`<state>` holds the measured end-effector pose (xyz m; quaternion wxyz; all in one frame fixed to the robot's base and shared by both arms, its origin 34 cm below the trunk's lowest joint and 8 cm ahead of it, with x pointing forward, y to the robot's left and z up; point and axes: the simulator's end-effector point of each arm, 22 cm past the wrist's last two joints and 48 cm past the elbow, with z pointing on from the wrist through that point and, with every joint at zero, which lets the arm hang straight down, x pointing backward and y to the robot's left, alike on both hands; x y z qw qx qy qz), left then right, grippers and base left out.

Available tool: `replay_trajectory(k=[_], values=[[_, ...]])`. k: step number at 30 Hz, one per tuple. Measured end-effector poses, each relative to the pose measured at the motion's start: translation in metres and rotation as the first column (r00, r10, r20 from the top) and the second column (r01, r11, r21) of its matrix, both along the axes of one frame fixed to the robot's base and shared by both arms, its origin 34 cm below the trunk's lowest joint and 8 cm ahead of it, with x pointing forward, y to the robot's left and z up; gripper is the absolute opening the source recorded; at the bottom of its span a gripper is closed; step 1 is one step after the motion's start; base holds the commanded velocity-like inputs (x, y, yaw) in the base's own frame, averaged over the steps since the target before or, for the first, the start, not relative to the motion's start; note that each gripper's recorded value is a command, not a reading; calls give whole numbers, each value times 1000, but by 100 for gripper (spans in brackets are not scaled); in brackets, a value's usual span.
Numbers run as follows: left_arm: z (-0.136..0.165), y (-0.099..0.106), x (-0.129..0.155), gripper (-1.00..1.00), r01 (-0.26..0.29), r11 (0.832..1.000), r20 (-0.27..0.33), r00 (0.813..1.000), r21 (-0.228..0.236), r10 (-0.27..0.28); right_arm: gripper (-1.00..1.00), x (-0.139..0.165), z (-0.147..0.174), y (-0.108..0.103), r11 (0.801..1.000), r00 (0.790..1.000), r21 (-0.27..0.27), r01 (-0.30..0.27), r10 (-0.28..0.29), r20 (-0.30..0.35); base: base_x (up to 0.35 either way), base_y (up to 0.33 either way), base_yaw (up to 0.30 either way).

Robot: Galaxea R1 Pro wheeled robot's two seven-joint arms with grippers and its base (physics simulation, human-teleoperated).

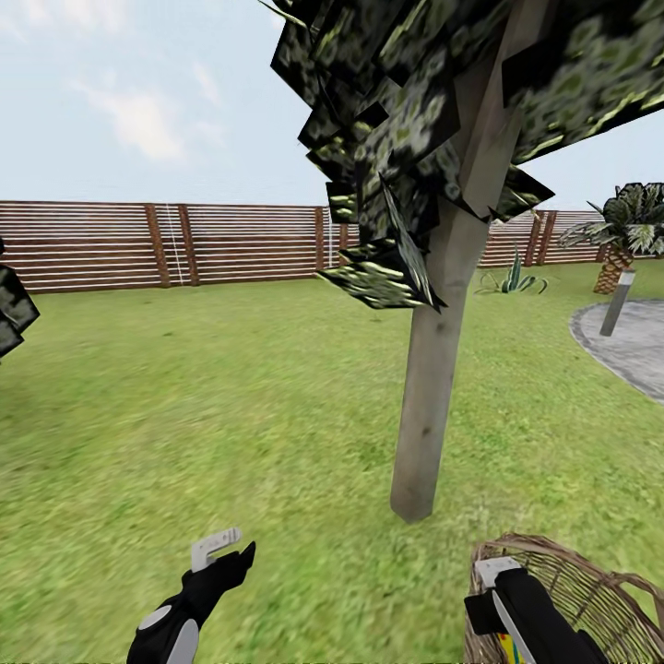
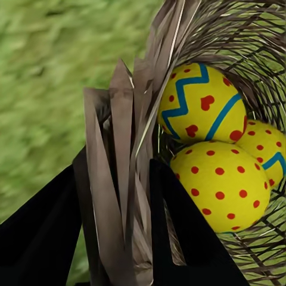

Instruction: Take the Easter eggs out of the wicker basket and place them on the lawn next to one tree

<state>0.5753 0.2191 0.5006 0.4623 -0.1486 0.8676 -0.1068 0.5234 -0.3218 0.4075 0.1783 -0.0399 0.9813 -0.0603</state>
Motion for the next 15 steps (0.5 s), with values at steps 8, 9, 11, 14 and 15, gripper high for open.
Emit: replay_trajectory(k=[8,9,11,14,15], values=[[-15,0,-4,100,0,1000,0,1000,0,0,-100,1,-1,1,1000,1000,-4,2,-2,-2,0,0,0],[-15,0,-4,100,0,1000,0,1000,0,0,-100,1,-1,1,1000,1000,-4,2,-2,-2,0,0,0],[-15,0,-4,100,0,1000,0,1000,0,0,-100,1,0,1,1000,1000,-3,3,-3,-2,0,0,0],[-16,0,-4,100,0,1000,0,1000,0,0,100,-3,-16,-3,1000,1000,-4,1,-1,6,0,0,0],[-16,0,-4,100,0,1000,0,1000,1,0,100,-3,-16,-3,1000,1000,-4,1,-1,6,0,0,0]])
